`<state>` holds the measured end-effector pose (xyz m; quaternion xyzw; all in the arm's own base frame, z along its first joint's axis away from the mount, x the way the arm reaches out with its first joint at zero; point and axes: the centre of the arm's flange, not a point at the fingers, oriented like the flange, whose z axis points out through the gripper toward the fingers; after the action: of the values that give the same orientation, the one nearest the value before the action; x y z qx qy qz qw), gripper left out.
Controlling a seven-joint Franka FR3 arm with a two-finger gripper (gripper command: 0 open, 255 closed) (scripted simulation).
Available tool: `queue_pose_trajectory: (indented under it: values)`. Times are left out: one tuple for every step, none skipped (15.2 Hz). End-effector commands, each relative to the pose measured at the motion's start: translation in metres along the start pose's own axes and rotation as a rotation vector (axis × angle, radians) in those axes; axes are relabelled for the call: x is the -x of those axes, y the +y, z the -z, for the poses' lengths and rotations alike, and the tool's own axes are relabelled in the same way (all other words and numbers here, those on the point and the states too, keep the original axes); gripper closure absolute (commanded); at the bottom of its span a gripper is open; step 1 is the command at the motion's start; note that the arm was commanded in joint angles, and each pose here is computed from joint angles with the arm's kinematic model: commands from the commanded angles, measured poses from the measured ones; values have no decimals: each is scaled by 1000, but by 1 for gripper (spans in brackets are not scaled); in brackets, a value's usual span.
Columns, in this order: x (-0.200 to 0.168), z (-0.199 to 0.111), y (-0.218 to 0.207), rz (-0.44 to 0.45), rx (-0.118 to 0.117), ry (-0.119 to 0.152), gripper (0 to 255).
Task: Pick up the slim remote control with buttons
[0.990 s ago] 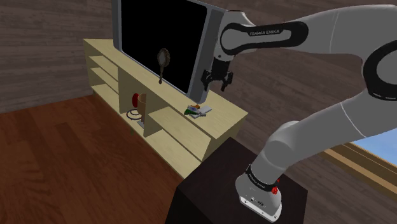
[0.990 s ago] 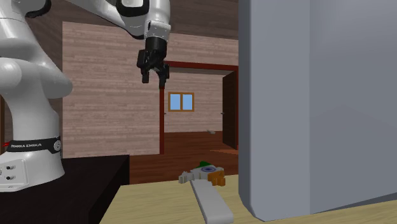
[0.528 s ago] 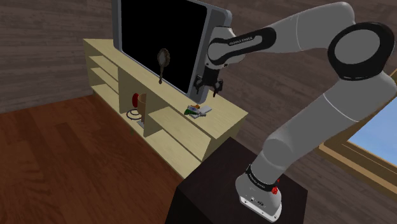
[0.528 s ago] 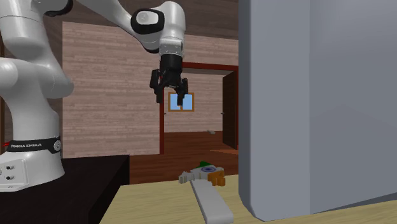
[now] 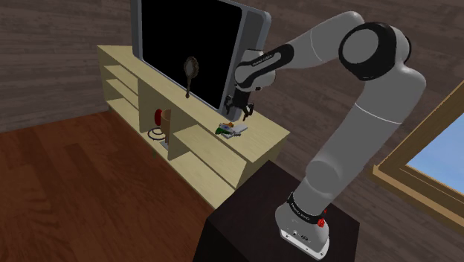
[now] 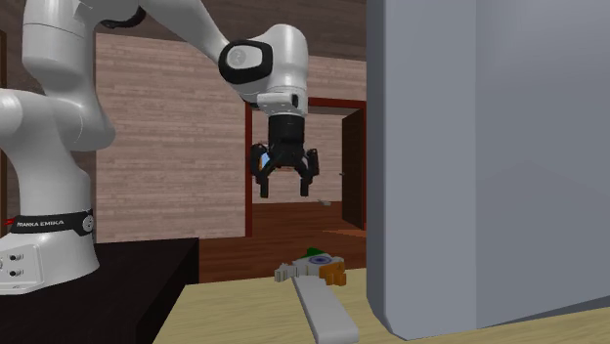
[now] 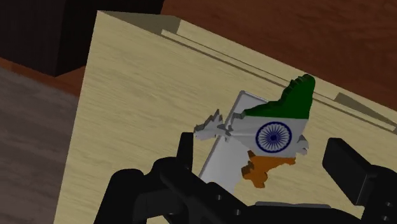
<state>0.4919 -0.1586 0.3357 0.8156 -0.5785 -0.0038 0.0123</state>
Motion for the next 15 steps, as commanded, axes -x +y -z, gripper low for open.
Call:
queue_pose_trajectory:
  values:
    - [-20, -18, -4, -87, -7, -1, 0]
    - [-30, -27, -4, -128, -11, -2, 0]
    - [-39, -37, -5, -170, -14, -2, 0]
    - [-48, -46, -5, -211, -17, -3, 0]
    - [-57, -56, -4, -253, -20, -4, 0]
    - [-67, -65, -3, -294, -23, -5, 0]
    - [-76, -75, -2, -336, -26, -6, 0]
    - [-85, -84, -1, -378, -30, -7, 0]
    - [-94, -94, 1, -419, -33, -8, 0]
    - [-103, -103, 3, -461, -36, -9, 0]
    - [-112, -113, 5, -502, -39, -10, 0]
    - [-119, -120, 8, -535, -42, -11, 0]
    - [-119, -125, 7, -535, -42, -11, 0]
    - [-119, -131, 7, -535, -42, -11, 0]
    - [-119, -136, 7, -535, -42, -11, 0]
